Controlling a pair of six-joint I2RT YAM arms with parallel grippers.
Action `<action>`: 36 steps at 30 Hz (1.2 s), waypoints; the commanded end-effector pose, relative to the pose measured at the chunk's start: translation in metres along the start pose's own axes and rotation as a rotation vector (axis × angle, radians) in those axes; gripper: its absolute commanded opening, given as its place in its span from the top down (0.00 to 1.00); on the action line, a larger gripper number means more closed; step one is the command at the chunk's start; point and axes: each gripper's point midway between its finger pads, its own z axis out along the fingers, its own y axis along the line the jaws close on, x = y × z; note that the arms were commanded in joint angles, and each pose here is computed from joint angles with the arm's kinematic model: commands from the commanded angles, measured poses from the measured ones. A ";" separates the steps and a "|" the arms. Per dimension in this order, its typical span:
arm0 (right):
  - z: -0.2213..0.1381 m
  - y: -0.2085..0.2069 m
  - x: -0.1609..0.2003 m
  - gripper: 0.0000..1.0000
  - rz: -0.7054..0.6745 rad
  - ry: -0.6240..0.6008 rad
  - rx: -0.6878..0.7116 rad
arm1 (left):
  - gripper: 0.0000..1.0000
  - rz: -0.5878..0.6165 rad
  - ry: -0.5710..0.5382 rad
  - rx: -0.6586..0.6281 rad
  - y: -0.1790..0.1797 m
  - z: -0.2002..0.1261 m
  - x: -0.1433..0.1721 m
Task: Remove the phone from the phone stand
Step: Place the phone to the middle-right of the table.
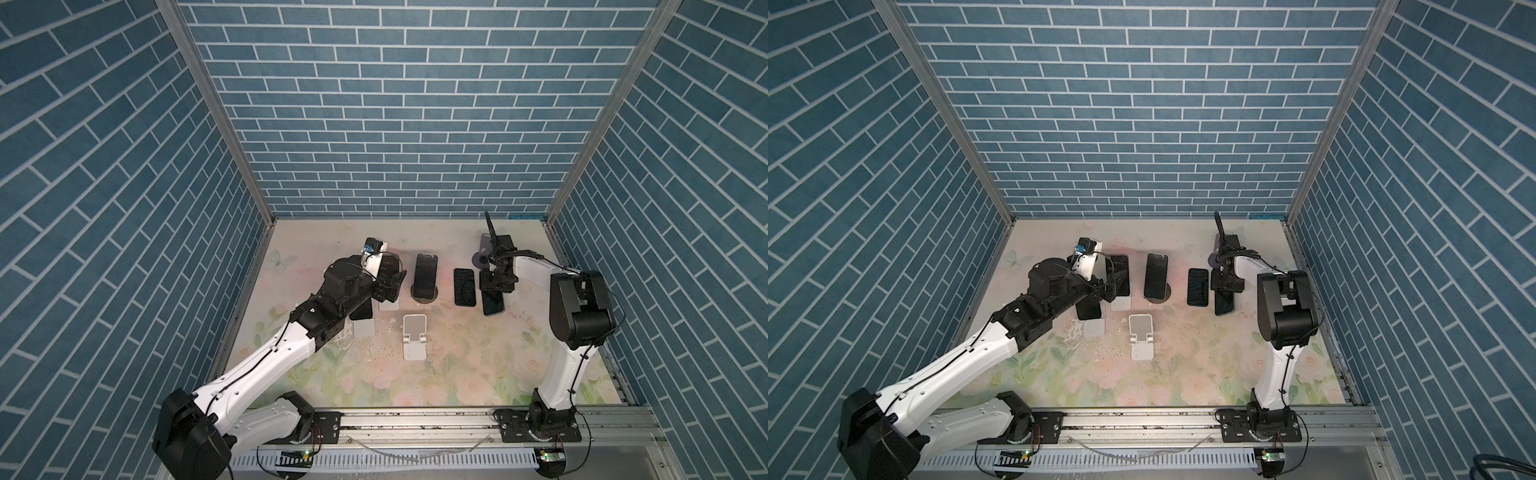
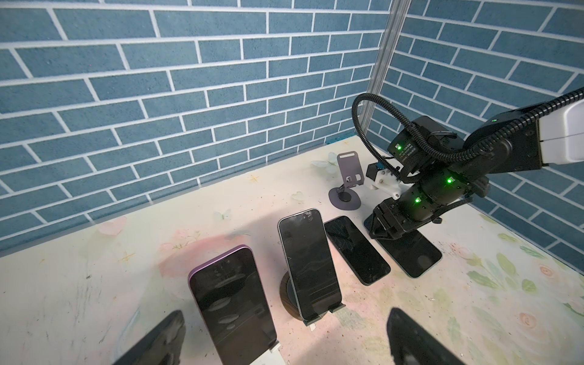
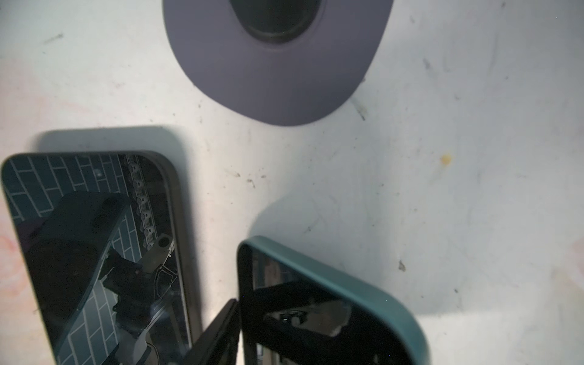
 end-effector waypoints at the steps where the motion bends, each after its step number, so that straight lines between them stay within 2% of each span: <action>1: 0.007 -0.003 0.021 0.35 0.003 0.093 0.007 | 0.00 0.009 -0.021 0.011 -0.003 -0.004 -0.004; 14: 0.005 -0.006 0.024 0.25 0.023 0.094 0.018 | 0.00 0.010 -0.020 0.010 -0.002 -0.004 -0.003; 36: -0.002 -0.005 0.019 0.21 0.025 0.074 0.012 | 0.00 -0.026 0.051 -0.062 0.009 -0.002 0.002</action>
